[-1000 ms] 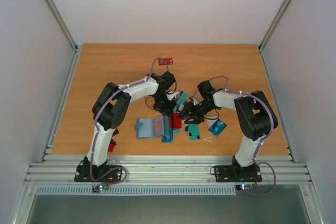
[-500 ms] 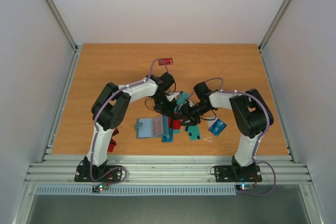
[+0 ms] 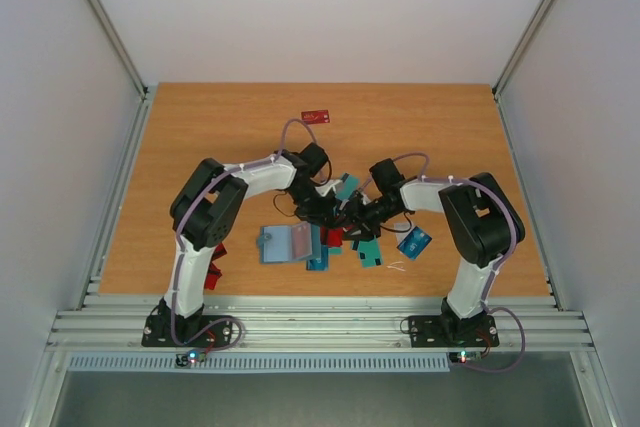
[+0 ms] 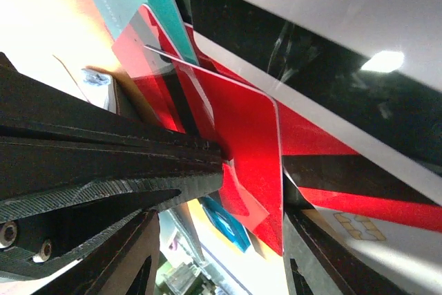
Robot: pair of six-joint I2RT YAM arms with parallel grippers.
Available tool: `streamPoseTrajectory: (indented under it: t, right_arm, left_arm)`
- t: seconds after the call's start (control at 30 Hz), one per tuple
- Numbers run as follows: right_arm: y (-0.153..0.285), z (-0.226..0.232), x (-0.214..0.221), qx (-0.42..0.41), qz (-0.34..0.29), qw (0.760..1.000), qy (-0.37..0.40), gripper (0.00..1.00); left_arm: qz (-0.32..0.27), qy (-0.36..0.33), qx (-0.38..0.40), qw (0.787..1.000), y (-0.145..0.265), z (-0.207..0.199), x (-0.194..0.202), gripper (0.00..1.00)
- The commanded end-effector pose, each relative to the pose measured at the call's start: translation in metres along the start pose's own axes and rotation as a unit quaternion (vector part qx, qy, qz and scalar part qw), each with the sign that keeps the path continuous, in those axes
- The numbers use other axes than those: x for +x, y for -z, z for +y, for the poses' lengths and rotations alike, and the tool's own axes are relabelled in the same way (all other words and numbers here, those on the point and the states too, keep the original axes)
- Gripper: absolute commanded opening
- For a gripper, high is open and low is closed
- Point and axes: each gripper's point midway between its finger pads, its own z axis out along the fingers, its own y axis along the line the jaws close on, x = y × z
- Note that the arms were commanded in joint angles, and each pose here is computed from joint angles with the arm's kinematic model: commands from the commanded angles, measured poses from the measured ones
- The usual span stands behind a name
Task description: Put the credit cards into the card holder
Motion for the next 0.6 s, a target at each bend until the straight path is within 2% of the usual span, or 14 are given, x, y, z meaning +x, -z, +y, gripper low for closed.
streamPoseTrajectory:
  t: [0.0, 0.27, 0.57]
  right_arm:
    - [0.007, 0.021, -0.025, -0.010, -0.066, 0.996, 0.055, 0.49]
    - [0.002, -0.004, -0.019, 0.020, -0.068, 0.997, 0.031, 0.48]
    - [0.008, 0.000, -0.022, 0.033, -0.077, 0.996, 0.042, 0.48]
  left_arm:
    - [0.021, 0.036, -0.022, 0.999, -0.009, 0.012, 0.019, 0.03]
    - [-0.033, 0.017, -0.016, 0.999, 0.045, -0.021, 0.000, 0.08]
    - [-0.024, -0.005, -0.111, 0.994, 0.060, 0.009, 0.010, 0.10]
